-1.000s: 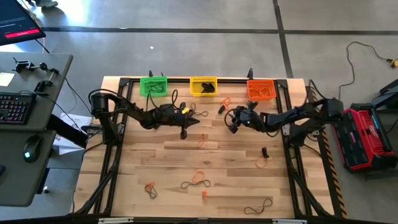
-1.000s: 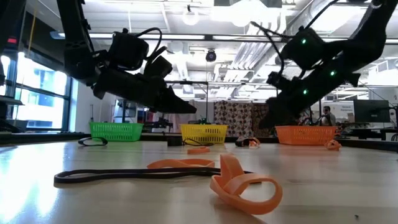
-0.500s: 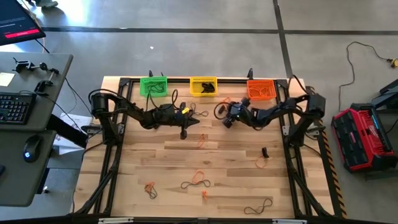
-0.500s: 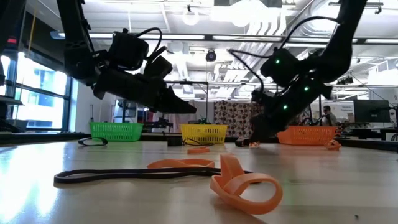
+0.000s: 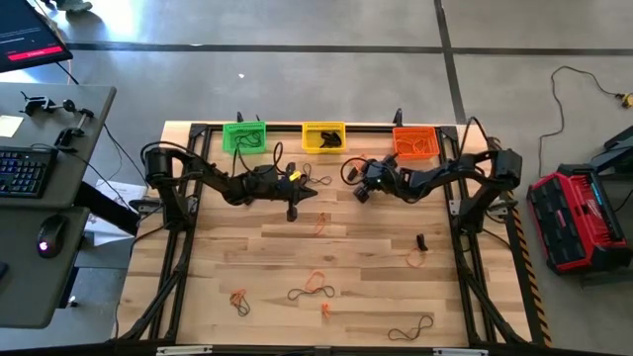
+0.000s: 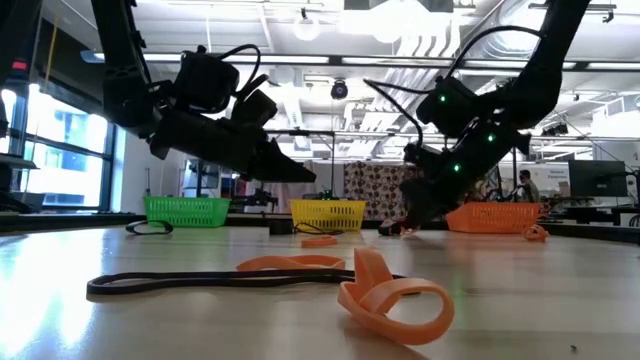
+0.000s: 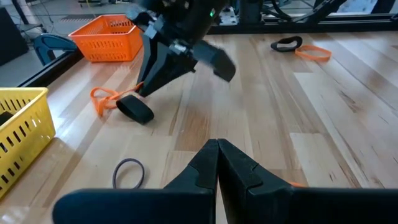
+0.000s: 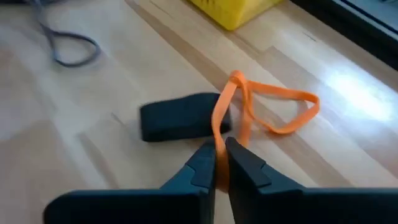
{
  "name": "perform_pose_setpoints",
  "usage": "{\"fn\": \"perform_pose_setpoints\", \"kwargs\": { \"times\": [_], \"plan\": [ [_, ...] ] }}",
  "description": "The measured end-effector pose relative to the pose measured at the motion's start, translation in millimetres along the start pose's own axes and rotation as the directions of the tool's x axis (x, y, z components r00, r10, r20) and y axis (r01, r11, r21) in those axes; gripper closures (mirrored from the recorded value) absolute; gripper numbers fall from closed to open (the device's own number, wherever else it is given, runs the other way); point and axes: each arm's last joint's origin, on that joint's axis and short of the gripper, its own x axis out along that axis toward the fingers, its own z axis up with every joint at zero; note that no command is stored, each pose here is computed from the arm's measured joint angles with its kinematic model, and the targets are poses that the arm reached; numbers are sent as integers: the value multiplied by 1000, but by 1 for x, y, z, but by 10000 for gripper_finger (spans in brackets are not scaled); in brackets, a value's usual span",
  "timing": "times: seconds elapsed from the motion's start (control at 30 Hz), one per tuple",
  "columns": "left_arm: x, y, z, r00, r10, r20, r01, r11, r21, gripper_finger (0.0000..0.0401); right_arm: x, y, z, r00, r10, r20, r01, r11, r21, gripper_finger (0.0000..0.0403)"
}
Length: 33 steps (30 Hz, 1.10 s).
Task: Sort rubber bands into baskets
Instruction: Put the orange rubber band into the orange bin
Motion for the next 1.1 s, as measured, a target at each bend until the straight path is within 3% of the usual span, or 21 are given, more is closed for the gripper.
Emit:
{"fn": "perform_pose_setpoints", "kwargs": {
  "times": [0.43,0.57,0.77,1.1],
  "plan": [
    [0,0,0,1000,0,0,0,1000,0,401,-46,-8,33,990,6,140,-16,997,72,402],
    [0,0,0,1000,0,-1,0,1000,0,401,-61,-17,39,977,-121,173,103,989,108,402],
    [0,0,0,1000,0,0,0,1000,0,401,-76,-43,37,898,-421,126,381,888,258,403],
    [0,0,0,1000,0,0,0,1000,0,401,-67,-86,26,859,-508,-67,482,758,439,403]
  ]
}}
